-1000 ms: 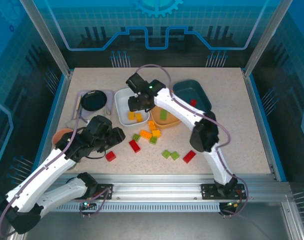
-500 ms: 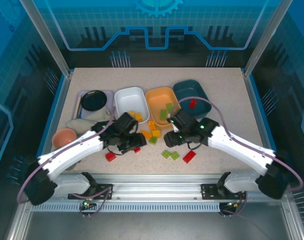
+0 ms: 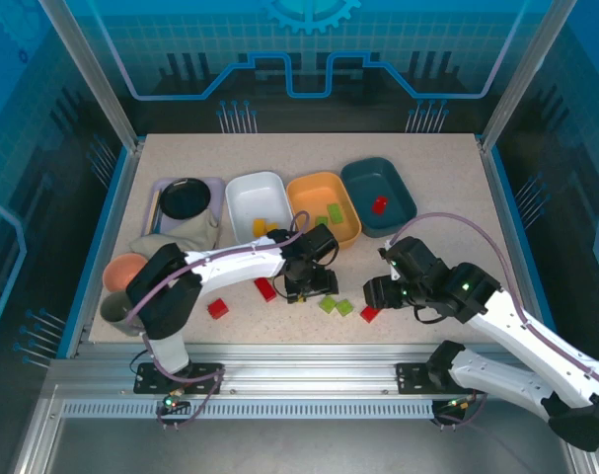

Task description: Sort the legos into containers by color

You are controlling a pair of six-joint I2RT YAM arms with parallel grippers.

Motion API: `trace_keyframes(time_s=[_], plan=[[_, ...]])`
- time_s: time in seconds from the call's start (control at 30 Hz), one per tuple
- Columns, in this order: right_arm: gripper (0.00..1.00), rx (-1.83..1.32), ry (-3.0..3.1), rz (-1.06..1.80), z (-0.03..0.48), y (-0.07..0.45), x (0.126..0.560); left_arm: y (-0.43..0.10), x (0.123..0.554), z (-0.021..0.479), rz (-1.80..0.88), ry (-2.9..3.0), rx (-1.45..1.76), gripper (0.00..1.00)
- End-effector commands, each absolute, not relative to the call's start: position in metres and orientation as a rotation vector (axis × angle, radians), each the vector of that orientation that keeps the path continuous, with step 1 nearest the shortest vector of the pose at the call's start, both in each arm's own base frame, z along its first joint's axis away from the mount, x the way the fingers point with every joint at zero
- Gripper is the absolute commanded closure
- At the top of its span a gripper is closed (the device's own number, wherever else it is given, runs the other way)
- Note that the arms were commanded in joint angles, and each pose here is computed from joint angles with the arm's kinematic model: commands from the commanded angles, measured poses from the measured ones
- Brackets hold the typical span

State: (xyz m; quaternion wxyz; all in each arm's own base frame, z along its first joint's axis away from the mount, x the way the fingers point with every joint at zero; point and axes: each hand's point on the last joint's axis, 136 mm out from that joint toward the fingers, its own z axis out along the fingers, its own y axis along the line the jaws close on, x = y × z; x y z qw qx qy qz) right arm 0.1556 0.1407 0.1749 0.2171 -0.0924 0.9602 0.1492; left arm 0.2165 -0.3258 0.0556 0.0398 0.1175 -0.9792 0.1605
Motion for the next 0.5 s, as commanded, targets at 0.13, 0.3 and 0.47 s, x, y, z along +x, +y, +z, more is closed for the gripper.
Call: trace_keyframes(time_s=[0.13,0.3,0.47], plan=[[0.40,-0.197,2.686,0.392,0.169,0.128,0.148,-0.340,0.198,0.045,0.420,-2.703,0.822,0.28],[0.40,-0.196,2.676,0.399,0.171,0.127,0.147,-0.336,0.195,0.033,0.388,-2.647,0.966,0.28],[0.40,-0.195,2.668,0.411,0.172,0.128,0.148,-0.337,0.194,0.019,0.340,-2.611,1.017,0.36]])
